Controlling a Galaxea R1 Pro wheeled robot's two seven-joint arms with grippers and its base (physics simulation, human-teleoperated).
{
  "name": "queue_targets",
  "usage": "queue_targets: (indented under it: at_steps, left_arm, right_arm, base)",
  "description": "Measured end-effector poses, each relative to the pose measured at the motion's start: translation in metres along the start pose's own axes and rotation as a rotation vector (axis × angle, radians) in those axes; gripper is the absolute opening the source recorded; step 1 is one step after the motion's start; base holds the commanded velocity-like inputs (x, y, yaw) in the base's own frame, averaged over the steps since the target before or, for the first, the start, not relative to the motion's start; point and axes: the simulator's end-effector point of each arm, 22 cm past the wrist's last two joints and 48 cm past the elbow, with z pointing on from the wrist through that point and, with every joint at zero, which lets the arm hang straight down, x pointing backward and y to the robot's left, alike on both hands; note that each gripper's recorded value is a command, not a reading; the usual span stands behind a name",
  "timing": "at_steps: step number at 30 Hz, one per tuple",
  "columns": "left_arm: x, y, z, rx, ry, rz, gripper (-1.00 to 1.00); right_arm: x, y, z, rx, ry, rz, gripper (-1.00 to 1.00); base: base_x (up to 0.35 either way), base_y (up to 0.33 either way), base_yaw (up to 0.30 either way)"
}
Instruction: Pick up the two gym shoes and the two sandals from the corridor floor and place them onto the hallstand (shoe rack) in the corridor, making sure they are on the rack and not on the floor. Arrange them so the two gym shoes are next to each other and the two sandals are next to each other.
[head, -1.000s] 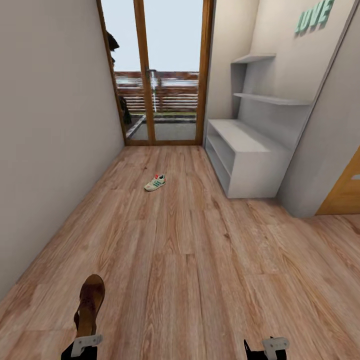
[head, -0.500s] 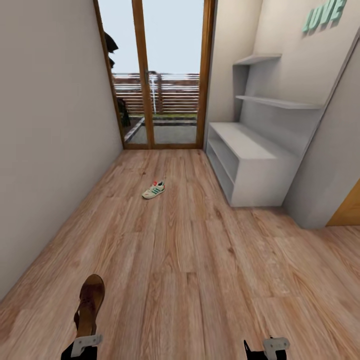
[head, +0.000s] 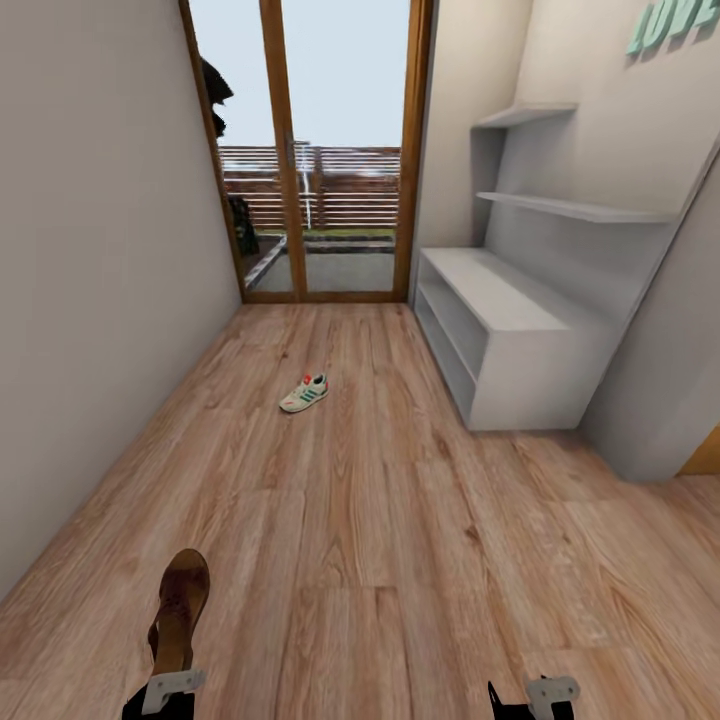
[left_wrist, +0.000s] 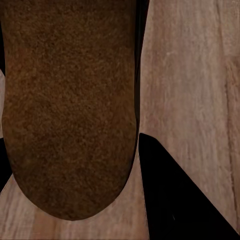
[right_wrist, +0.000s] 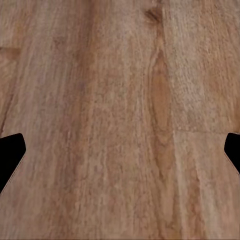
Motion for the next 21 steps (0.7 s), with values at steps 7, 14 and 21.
queue_targets:
  at_steps: [7,14,21]
  left_arm:
    - [0.0001,0.0000,-0.0001,0.000,0.000,0.000,-1.00]
    - [0.0002,0.0002,-0.0001,0.000,0.000,0.000,-1.00]
    - [0.0000,0.0003,0.0000,0.000,0.000,0.000,-1.00]
  right_arm:
    - [0.0000,-0.0001,0.0000,0.000,0.000,0.000,1.00]
    - [0.0000,0.0004,0.0000,0.000,0.000,0.000,1.00]
    - [0.0001,0.0003,0.0000,0.000,0.000,0.000,1.00]
  base:
    - [0.340,0.000,0.000]
    - [0.340,0.000,0.000]
    - [0.340,0.000,0.000]
